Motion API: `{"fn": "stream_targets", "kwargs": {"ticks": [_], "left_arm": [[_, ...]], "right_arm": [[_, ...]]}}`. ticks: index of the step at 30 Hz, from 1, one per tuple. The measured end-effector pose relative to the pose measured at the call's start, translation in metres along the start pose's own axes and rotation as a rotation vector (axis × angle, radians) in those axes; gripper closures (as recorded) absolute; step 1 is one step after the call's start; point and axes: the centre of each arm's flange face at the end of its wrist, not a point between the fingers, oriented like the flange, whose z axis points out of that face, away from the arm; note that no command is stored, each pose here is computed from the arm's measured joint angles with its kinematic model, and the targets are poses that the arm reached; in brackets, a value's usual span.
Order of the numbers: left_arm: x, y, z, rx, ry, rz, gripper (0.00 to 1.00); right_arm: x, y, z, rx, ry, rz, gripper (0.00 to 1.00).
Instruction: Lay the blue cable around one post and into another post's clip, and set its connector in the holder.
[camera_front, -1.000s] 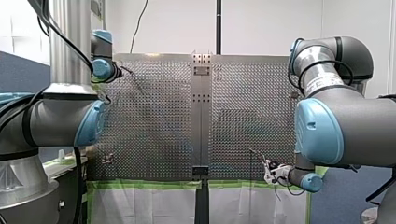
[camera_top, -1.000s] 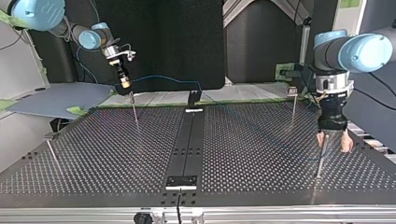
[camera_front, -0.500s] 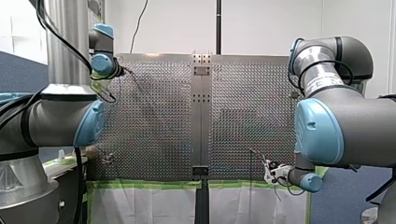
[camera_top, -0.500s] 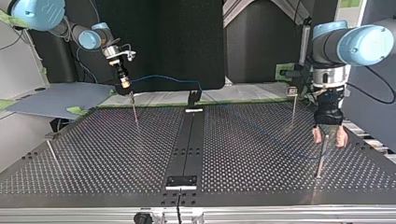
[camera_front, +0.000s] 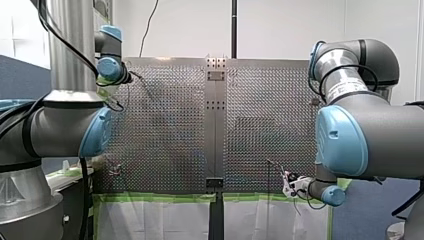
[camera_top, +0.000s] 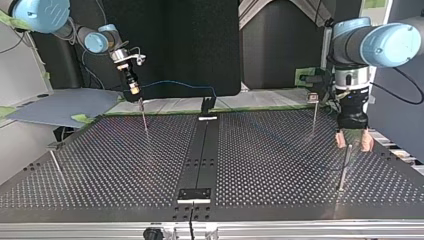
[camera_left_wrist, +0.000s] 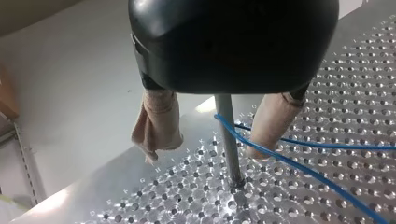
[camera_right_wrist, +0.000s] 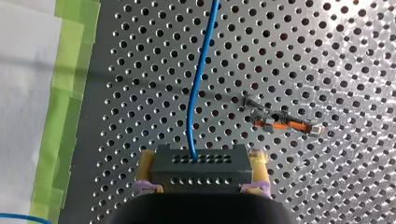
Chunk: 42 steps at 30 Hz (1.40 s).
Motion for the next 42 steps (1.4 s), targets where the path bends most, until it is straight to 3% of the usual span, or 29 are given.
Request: {"fn": "stream_targets", "kwargs": {"ticks": [6, 14, 22, 42], "left_arm": [[-0.002, -0.007, -0.016, 0.009, 0.004, 0.010, 0.00], [0.007, -0.014, -0.034, 0.005, 0.044, 0.066, 0.00], [-0.021, -0.033, -0.037, -0.023, -0.033, 0.142, 0.00], [-0.073, -0.085, -0.036, -0.125, -0.160, 0.310, 0.00]], "right_arm": [[0.000, 0.000, 0.000, 0.000, 0.000, 0.001, 1.00], [-0.001, -0.001, 0.000, 0.000, -0.001, 0.002, 1.00], [0.000, 0.000, 0.001, -0.001, 0.004, 0.008, 1.00], [0.000, 0.000, 0.001, -0.002, 0.008, 0.017, 1.00]]}}
